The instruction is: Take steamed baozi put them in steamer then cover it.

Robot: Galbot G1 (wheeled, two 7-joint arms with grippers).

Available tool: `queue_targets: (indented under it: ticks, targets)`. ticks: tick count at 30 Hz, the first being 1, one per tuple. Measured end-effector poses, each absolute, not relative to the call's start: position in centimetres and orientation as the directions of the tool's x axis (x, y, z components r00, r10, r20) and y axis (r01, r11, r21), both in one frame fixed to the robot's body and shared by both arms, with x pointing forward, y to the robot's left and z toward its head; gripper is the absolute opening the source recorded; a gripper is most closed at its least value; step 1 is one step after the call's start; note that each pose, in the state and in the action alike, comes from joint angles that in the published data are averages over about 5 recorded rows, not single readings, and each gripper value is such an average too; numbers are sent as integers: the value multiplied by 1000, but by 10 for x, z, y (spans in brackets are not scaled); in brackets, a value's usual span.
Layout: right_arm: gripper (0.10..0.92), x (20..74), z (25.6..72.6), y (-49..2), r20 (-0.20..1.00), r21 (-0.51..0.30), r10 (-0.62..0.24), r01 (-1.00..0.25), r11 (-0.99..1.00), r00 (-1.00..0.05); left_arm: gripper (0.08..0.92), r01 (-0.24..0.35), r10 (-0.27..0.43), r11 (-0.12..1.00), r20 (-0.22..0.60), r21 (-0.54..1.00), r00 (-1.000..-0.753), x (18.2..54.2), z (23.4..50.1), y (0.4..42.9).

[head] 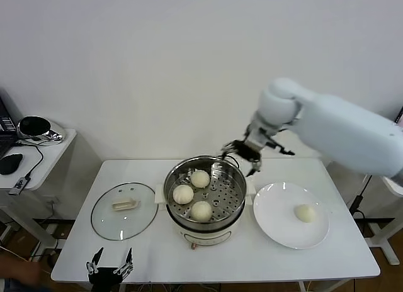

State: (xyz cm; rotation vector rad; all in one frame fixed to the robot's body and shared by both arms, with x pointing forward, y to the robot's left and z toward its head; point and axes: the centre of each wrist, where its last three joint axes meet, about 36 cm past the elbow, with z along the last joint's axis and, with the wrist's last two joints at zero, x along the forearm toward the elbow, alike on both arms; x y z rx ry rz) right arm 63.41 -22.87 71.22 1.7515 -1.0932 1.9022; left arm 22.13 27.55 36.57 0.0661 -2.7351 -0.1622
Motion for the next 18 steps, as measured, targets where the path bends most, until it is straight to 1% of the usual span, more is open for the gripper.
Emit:
queue_targets:
  ticks: [3,7,12,18]
  targets:
    - [823,635,706,-265,953,-290,-228,-815,-502,-199,823,-18,-63,993,389,119,-919,224,366,277]
    - [823,635,691,-304,959,-254,-204,-913,-319,-196,823,-10,-56,993,396,118,-917,226,365,279]
    - [823,634,665,-336,965,-215,-183,-964,-154,-186,823,-6,-55,993,411,119,-910,224,361,282]
    - [823,638,624,-362,973,-183,-150,-982,-43,-175,823,-5,-56,993,428,119,-902,221,357,283]
